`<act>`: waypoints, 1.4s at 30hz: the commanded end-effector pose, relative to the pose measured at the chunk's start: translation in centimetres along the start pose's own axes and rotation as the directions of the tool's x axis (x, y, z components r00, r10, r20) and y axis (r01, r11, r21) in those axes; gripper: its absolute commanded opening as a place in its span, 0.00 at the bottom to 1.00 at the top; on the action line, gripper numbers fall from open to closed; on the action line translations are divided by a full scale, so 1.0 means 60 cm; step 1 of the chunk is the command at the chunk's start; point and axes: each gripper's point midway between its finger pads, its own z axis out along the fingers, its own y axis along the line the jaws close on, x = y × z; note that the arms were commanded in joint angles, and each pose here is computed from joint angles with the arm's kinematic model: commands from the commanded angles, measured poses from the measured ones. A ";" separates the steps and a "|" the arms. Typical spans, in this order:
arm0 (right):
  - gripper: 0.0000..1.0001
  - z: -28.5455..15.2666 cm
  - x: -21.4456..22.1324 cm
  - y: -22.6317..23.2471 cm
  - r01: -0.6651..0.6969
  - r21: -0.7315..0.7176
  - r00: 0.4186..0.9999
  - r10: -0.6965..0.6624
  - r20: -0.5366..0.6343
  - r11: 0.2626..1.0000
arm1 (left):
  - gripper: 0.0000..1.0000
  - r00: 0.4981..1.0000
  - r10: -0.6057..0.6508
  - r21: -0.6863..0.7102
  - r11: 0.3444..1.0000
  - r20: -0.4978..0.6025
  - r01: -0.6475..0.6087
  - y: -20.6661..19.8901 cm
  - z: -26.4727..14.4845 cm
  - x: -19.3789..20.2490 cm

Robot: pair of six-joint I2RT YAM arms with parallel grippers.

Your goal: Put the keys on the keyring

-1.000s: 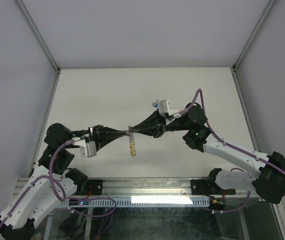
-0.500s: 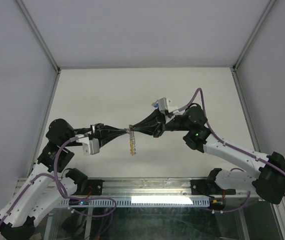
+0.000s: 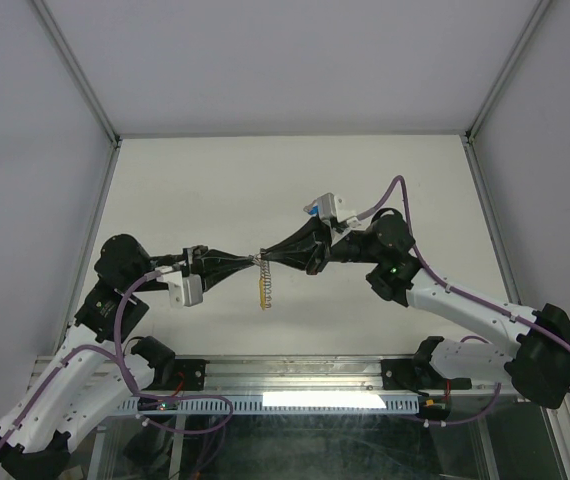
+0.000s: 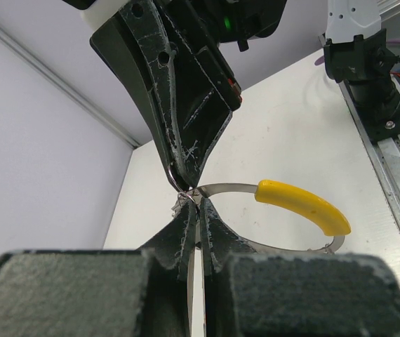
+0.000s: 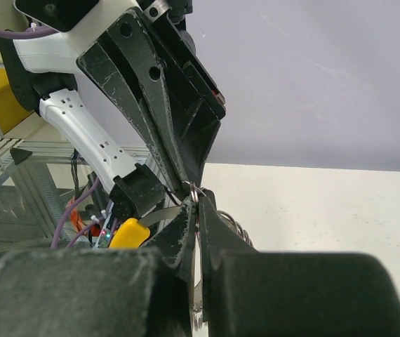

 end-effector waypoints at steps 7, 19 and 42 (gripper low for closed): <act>0.00 -0.007 -0.099 -0.010 0.115 0.090 0.977 -0.129 0.168 0.989 | 0.00 1.000 -0.019 0.044 0.999 0.004 0.018 -0.011 0.001 -0.008; 0.00 -0.010 -0.106 -0.010 0.111 0.105 0.974 -0.129 0.186 0.988 | 0.00 0.999 -0.035 0.031 0.999 -0.020 0.036 -0.006 0.002 0.003; 0.00 -0.043 -0.101 0.017 0.488 0.095 0.852 -0.498 0.165 0.867 | 0.00 0.996 0.001 -0.019 1.000 0.084 0.000 0.010 -0.003 -0.056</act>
